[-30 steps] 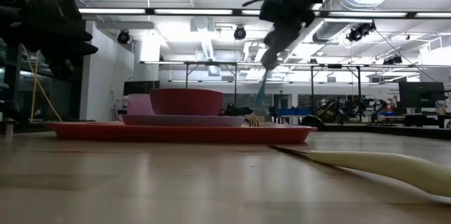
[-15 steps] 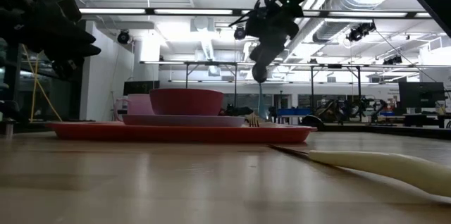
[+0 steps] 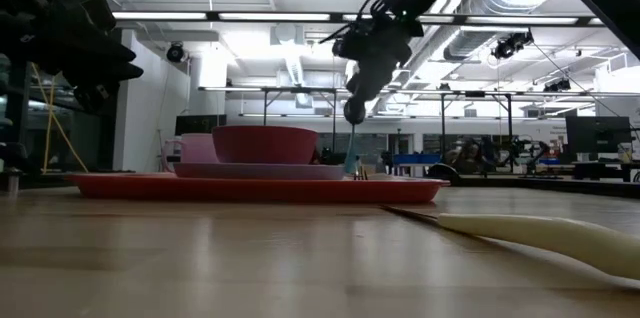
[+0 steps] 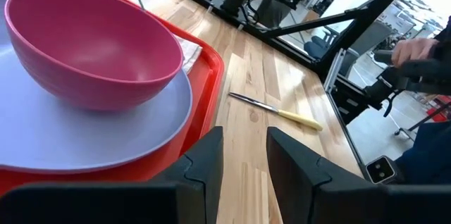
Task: Set up tray
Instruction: Put the blue spoon on the white table napkin to the left of the blue fork
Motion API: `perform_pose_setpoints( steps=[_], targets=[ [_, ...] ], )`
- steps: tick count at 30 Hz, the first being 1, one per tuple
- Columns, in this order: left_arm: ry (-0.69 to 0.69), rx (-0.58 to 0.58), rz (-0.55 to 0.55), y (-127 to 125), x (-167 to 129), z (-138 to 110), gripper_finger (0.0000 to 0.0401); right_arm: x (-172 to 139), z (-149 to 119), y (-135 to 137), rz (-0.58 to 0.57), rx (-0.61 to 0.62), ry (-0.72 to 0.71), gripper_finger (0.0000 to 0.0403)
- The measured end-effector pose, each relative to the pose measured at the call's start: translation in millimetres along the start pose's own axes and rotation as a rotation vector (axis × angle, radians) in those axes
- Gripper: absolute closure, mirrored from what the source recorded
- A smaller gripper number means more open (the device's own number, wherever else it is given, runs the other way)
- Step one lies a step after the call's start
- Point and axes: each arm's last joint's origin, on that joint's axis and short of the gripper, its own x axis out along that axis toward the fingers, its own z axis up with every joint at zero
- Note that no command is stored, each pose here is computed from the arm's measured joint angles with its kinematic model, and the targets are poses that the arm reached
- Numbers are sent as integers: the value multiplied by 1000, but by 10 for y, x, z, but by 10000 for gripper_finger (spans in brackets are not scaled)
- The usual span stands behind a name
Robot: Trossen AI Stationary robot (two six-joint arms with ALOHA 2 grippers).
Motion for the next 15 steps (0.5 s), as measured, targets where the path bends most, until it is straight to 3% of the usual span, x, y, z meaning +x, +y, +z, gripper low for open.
perform_pose_setpoints(
  steps=[15],
  targets=[
    [0, -1, 0, 0, 0, 0, 261, 69, -128, -69, 18, 31, 17, 403]
  ],
)
